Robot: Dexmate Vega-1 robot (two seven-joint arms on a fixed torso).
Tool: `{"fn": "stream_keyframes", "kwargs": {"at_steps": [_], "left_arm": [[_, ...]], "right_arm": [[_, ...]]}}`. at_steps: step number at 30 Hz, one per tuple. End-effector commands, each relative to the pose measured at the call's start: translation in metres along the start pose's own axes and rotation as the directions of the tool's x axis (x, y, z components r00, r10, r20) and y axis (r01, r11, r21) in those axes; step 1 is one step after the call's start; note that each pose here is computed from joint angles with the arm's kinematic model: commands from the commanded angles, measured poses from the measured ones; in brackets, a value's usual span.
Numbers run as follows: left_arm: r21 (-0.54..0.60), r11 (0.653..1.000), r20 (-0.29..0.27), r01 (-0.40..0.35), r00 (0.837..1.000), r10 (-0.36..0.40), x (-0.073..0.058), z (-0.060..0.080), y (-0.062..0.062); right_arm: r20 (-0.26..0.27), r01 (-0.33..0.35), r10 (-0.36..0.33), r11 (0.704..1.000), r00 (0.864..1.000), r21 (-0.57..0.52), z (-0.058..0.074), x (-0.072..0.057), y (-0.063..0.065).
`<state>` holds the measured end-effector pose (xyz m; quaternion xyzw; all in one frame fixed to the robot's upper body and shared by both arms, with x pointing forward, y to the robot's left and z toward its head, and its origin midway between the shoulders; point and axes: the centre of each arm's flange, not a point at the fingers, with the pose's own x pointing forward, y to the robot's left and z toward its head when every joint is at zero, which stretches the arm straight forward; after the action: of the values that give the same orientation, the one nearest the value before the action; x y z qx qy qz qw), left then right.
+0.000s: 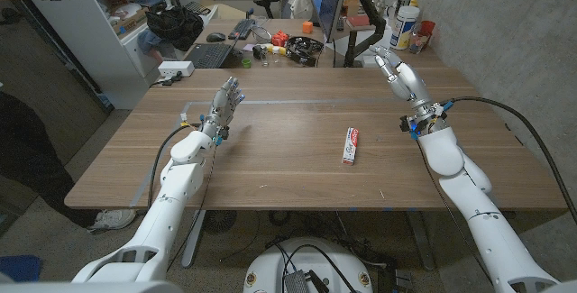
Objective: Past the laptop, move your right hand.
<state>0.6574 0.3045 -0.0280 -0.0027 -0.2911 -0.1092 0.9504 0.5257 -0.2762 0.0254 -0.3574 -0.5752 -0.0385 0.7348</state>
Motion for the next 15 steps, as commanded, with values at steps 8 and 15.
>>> {"fn": "stream_keyframes", "kwargs": {"at_steps": [8, 15], "left_arm": [[-0.004, 1.0, -0.002, -0.001, 1.0, 0.001, 0.0009, -0.0019, 0.0034], [-0.006, 1.0, -0.006, 0.0, 1.0, 0.0, 0.0013, -0.0039, 0.004]], "right_arm": [[0.008, -0.059, 0.06, 0.996, 0.998, -0.065, 0.0023, 0.0013, 0.0084], [0.004, -0.067, 0.068, 0.995, 0.998, -0.075, 0.0019, 0.0023, 0.0097]]}}
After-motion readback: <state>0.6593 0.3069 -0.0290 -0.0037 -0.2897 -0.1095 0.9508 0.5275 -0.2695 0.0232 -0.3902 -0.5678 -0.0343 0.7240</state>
